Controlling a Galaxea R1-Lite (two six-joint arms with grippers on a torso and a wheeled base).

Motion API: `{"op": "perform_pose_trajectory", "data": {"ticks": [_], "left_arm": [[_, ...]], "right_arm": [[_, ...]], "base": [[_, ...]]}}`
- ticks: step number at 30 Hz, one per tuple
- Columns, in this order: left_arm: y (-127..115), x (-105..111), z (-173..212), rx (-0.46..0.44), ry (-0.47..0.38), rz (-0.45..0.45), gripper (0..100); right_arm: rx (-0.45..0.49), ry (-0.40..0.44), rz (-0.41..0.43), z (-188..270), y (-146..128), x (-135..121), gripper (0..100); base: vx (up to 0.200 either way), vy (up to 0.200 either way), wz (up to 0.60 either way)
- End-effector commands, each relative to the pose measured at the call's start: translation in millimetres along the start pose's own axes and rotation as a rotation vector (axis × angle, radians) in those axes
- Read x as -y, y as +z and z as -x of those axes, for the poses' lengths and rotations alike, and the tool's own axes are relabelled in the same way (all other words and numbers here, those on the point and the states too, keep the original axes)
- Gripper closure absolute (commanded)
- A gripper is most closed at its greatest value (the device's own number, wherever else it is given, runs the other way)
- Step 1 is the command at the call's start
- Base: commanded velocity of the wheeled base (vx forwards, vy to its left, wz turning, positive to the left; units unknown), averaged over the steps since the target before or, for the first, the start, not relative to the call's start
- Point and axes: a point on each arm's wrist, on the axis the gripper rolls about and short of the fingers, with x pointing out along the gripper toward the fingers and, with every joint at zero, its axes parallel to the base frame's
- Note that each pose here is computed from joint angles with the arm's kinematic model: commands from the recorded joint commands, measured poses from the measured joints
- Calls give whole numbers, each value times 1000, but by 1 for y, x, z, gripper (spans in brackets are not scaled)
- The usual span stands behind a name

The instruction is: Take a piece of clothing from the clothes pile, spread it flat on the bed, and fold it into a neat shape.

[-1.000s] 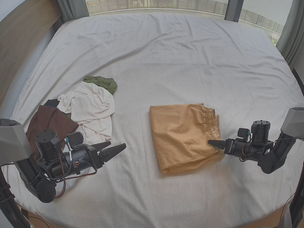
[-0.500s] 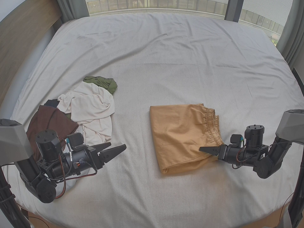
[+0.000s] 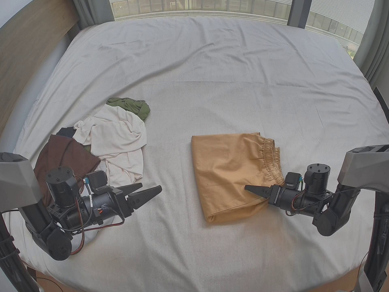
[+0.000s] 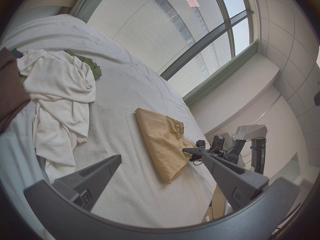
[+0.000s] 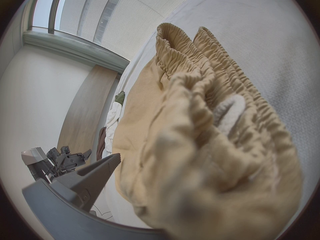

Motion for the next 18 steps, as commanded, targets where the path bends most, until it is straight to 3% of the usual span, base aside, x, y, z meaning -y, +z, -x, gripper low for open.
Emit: {"op": "perform_pose_trajectory", "data": {"ticks": [1, 4, 5, 13, 18], "left_arm": [[-1, 0, 0, -2, 1, 2, 0], [-1, 0, 0, -2, 1, 2, 0], [-1, -1, 0, -4, 1, 3, 0], [-1, 0, 0, -2, 2, 0, 0], [-2, -1, 0, -6, 4, 4, 0]], "right_arm": [[-25, -16, -20, -7, -10, 8, 0], [-17, -22, -17, -7, -10, 7, 0], [-17, -22, -17, -7, -10, 7, 100], [-20, -16, -15, -7, -11, 3, 100], [-3, 41, 22, -5, -6, -20, 100]], "base": [[0, 0, 0], [0, 0, 0], [0, 0, 0], [0, 0, 0], [0, 0, 0]]}}
